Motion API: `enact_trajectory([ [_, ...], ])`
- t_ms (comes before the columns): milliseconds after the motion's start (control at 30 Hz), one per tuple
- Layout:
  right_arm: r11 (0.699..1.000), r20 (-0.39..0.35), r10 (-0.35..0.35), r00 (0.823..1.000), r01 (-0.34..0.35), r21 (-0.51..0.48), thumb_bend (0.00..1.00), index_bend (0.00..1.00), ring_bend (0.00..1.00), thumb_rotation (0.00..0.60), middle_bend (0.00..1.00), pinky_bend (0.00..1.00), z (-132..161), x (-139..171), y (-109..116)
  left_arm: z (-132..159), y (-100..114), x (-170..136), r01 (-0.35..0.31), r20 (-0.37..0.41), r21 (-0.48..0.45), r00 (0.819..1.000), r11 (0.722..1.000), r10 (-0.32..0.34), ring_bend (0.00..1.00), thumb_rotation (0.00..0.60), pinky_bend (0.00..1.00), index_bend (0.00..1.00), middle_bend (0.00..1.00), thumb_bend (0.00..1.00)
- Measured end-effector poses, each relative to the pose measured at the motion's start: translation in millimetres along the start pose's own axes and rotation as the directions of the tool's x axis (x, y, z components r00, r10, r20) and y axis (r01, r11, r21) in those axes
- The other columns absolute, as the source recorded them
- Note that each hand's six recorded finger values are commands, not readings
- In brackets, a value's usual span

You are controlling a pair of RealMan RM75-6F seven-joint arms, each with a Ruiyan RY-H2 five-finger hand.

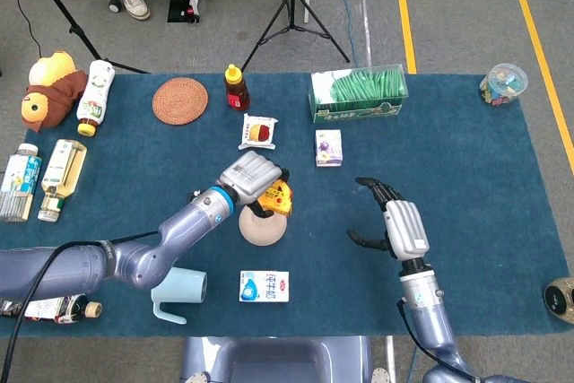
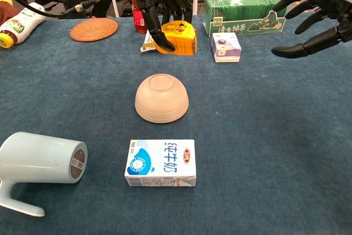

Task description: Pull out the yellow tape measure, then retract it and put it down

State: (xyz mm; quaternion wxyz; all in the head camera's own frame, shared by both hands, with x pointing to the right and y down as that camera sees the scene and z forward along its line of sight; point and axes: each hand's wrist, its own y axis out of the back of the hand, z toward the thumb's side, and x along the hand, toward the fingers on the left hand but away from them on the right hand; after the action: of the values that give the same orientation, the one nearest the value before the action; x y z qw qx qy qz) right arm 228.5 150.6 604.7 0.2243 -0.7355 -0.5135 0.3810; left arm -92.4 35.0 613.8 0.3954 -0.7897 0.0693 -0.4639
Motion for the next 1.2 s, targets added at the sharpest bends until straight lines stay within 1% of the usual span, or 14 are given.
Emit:
enact_trajectory([
  [333, 1.000, 0.037, -0.006, 0.999, 0.006, -0.014, 0.20, 0.08, 0.17, 0.587, 0.15, 0.24, -2, -9, -10, 24, 3, 23, 0.010, -0.010, -0.022, 1.000, 1.000, -0.010, 0.33, 0.479, 0.43, 0.56, 0.41, 0.33],
  [433, 1.000, 0.042, -0.003, 0.999, 0.004, -0.024, 0.20, 0.06, 0.16, 0.587, 0.13, 0.22, -1, -11, -14, 29, 4, 28, 0.009, -0.020, -0.031, 1.000, 0.999, -0.010, 0.33, 0.469, 0.43, 0.56, 0.41, 0.33],
  [633, 1.000, 0.040, 0.003, 0.999, -0.002, -0.022, 0.20, 0.02, 0.14, 0.583, 0.11, 0.21, 4, -13, -19, 38, 3, 36, 0.014, -0.037, -0.044, 0.999, 0.999, -0.015, 0.33, 0.469, 0.43, 0.56, 0.41, 0.33],
  [933, 1.000, 0.033, 0.008, 0.999, -0.007, -0.030, 0.20, 0.01, 0.14, 0.586, 0.10, 0.21, 13, -17, -27, 48, 2, 46, 0.026, -0.049, -0.060, 0.998, 0.998, -0.029, 0.33, 0.459, 0.44, 0.56, 0.41, 0.32],
  [1033, 0.999, 0.035, 0.007, 0.999, -0.006, -0.035, 0.20, 0.02, 0.14, 0.585, 0.10, 0.21, 16, -20, -30, 54, 2, 50, 0.026, -0.054, -0.070, 0.998, 0.997, -0.029, 0.33, 0.464, 0.44, 0.56, 0.41, 0.32],
  [1200, 0.999, 0.044, 0.013, 0.999, -0.011, -0.038, 0.20, 0.01, 0.14, 0.586, 0.10, 0.21, 16, -23, -33, 63, 2, 54, 0.032, -0.050, -0.078, 0.998, 0.996, -0.036, 0.33, 0.462, 0.44, 0.56, 0.41, 0.32],
])
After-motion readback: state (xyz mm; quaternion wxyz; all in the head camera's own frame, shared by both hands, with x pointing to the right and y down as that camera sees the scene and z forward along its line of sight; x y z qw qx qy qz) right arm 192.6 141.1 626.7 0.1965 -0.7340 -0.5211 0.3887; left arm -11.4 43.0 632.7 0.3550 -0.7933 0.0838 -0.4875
